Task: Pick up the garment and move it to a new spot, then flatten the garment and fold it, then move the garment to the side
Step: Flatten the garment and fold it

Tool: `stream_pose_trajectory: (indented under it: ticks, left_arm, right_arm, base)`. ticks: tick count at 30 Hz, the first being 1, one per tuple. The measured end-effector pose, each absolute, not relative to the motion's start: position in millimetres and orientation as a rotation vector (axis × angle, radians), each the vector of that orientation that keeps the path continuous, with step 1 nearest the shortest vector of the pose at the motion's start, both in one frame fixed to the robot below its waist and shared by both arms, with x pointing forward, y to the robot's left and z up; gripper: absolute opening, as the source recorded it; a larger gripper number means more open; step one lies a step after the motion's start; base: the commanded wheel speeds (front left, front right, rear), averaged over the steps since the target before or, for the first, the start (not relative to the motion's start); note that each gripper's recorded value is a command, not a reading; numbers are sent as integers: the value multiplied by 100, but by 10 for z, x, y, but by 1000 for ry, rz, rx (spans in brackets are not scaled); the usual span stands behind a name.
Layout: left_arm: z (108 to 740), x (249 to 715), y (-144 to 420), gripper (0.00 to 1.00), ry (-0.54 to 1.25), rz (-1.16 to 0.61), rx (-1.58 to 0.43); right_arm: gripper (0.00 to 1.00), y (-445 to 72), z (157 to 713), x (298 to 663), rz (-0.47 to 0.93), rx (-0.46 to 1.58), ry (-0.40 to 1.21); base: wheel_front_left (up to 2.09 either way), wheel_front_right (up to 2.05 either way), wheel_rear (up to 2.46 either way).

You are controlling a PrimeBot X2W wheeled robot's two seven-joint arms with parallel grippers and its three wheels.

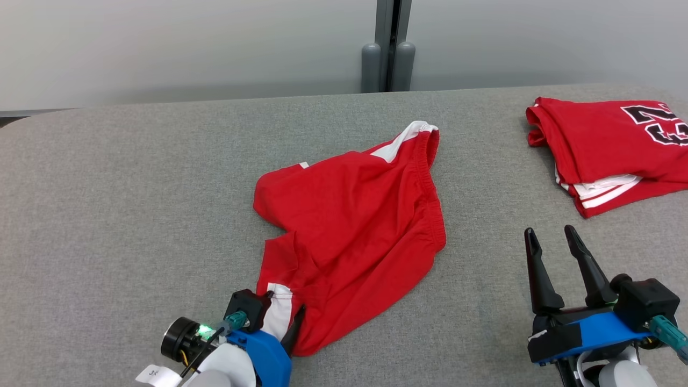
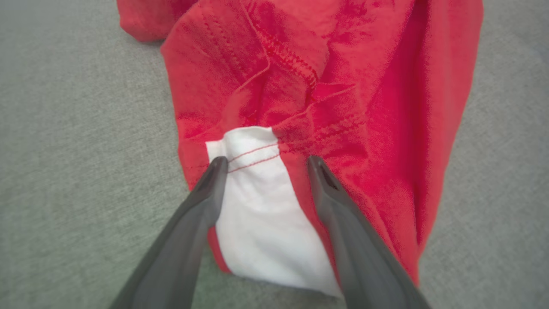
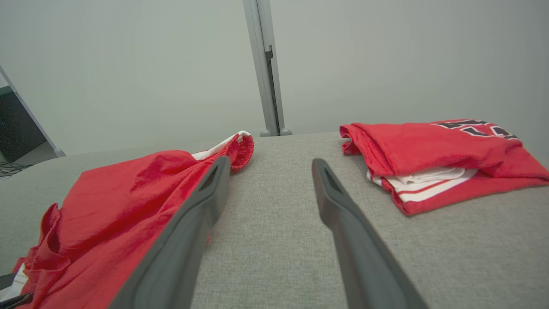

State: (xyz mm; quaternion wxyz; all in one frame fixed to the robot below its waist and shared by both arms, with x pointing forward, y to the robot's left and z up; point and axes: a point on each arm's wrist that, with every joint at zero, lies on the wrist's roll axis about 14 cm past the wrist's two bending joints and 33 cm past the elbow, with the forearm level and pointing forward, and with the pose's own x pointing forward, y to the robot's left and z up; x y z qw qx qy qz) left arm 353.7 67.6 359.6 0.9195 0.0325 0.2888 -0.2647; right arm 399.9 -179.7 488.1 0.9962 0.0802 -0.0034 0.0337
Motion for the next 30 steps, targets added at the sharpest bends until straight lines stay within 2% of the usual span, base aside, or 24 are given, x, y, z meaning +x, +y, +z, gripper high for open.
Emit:
stream_pose_trajectory:
  ticks: [1,2,3,4,16,23,29,30]
  left_arm:
    - [3568,3542,679,64,604,-546,74]
    - [3574,3566,672,64,599,-544,68]
    - [3585,3588,663,11,591,-539,57]
    - [3577,3595,664,0,590,-537,56]
    - [3966,3768,1087,0,374,-329,-46]
    - [3950,3484,1511,0,351,-140,-133]
    - [3779,3154,1686,0,408,-38,-184]
    - [3801,3150,1680,65,399,-33,-188]
  right_arm:
    - [100,-1797,4875,4002,67,161,-5]
    - [100,-1799,4873,4006,66,161,-5]
    - [100,-1799,4876,4008,66,162,-6]
    - [100,-1803,4876,4010,65,162,-7]
    - [100,-1607,4935,4070,120,175,-24]
    - [100,-1440,4912,4117,168,179,-14]
    - [100,-1322,4834,4132,199,183,13]
    - [100,-1299,4827,4137,206,184,15]
  base:
    - [0,0,0]
    - [0,0,0]
    - [0,0,0]
    - [0,0,0]
    - [0,0,0]
    - [0,0,0]
    - [0,0,0]
    - [0,0,0]
